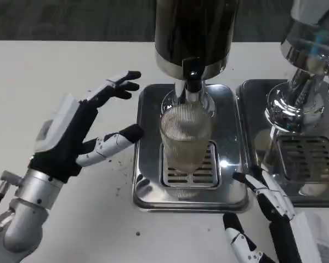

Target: Grasp the cup under the faucet to collect the drink, then remove the cup.

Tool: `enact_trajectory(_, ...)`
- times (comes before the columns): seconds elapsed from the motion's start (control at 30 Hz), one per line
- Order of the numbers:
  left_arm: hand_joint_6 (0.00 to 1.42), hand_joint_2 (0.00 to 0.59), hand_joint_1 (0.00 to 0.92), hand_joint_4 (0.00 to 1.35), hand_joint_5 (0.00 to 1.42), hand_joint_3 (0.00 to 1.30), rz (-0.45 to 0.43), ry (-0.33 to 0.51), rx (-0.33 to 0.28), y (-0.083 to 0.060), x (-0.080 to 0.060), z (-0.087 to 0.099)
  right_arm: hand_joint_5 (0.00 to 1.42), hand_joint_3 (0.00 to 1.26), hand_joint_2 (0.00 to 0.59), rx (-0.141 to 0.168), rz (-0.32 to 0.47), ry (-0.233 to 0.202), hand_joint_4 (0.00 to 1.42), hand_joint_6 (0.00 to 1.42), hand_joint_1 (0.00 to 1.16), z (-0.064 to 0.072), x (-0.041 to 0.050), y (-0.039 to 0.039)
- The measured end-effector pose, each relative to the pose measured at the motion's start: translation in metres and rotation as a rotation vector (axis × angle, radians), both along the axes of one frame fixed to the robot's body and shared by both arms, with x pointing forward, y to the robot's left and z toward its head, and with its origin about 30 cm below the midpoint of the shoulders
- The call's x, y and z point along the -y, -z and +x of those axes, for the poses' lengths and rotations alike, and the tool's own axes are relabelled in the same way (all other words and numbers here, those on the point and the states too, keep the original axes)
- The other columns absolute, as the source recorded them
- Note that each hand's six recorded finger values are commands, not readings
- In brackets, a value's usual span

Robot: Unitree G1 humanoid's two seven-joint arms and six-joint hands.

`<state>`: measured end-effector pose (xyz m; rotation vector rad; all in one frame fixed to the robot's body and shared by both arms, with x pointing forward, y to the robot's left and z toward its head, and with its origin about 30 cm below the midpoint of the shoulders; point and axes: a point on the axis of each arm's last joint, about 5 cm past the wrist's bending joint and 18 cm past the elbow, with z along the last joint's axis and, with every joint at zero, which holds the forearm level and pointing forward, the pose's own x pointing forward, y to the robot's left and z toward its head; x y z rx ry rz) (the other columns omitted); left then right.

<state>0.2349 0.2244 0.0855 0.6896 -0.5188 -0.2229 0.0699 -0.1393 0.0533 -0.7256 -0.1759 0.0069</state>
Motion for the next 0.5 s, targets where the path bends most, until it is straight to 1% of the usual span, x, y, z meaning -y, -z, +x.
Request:
enact_trajectory(0.07,0.25,0.105,0.0,0.25,0.3,0.27,-0.012,0.025,0.039,-0.01,-0.007,0.0,0.1,0.23,0.401,0.005,0.002,-0.002,0.08,0.28,0.22,0.0,0.0,-0.0002)
enact_trajectory(0.13,0.26,0.11,0.0,0.28,0.31,0.28,-0.035,0.067,0.107,-0.025,-0.017,0.001,0.1,0.23,0.401,0.01,0.002,-0.005,0.09,0.28,0.22,0.002,-0.0001,0.0001)
enact_trajectory(0.2,0.27,0.106,0.0,0.31,0.33,0.31,-0.055,0.087,0.13,-0.032,-0.02,0.003,0.1,0.23,0.401,0.014,0.002,-0.008,0.09,0.28,0.22,0.003,-0.0002,0.0003)
enact_trajectory(0.27,0.27,0.099,0.0,0.33,0.35,0.32,-0.079,0.13,0.143,-0.043,-0.025,0.006,0.11,0.23,0.401,0.02,0.003,-0.012,0.09,0.28,0.22,0.005,-0.0004,0.0003)
enact_trajectory(0.33,0.27,0.095,0.0,0.33,0.34,0.32,-0.12,0.175,0.146,-0.051,-0.028,0.008,0.11,0.23,0.401,0.02,0.005,-0.013,0.09,0.28,0.22,0.007,-0.0004,0.0011)
enact_trajectory(0.37,0.26,0.096,0.0,0.31,0.32,0.29,-0.135,0.195,0.146,-0.055,-0.03,0.009,0.11,0.23,0.401,0.018,0.005,-0.013,0.09,0.28,0.22,0.007,-0.0004,0.0017)
enact_trajectory(0.43,0.19,0.09,0.0,0.22,0.23,0.2,-0.181,0.248,0.128,-0.066,-0.032,0.014,0.11,0.23,0.401,0.013,0.006,-0.013,0.09,0.28,0.22,0.008,-0.0005,0.0031)
enact_trajectory(0.47,0.15,0.089,0.0,0.16,0.18,0.17,-0.216,0.29,0.1,-0.075,-0.034,0.019,0.11,0.23,0.401,0.015,0.007,-0.014,0.09,0.28,0.22,0.009,-0.0008,0.0032)
enact_trajectory(0.5,0.12,0.085,0.0,0.12,0.15,0.14,-0.238,0.319,0.078,-0.079,-0.036,0.022,0.11,0.23,0.401,0.018,0.008,-0.015,0.09,0.28,0.22,0.01,-0.001,0.003)
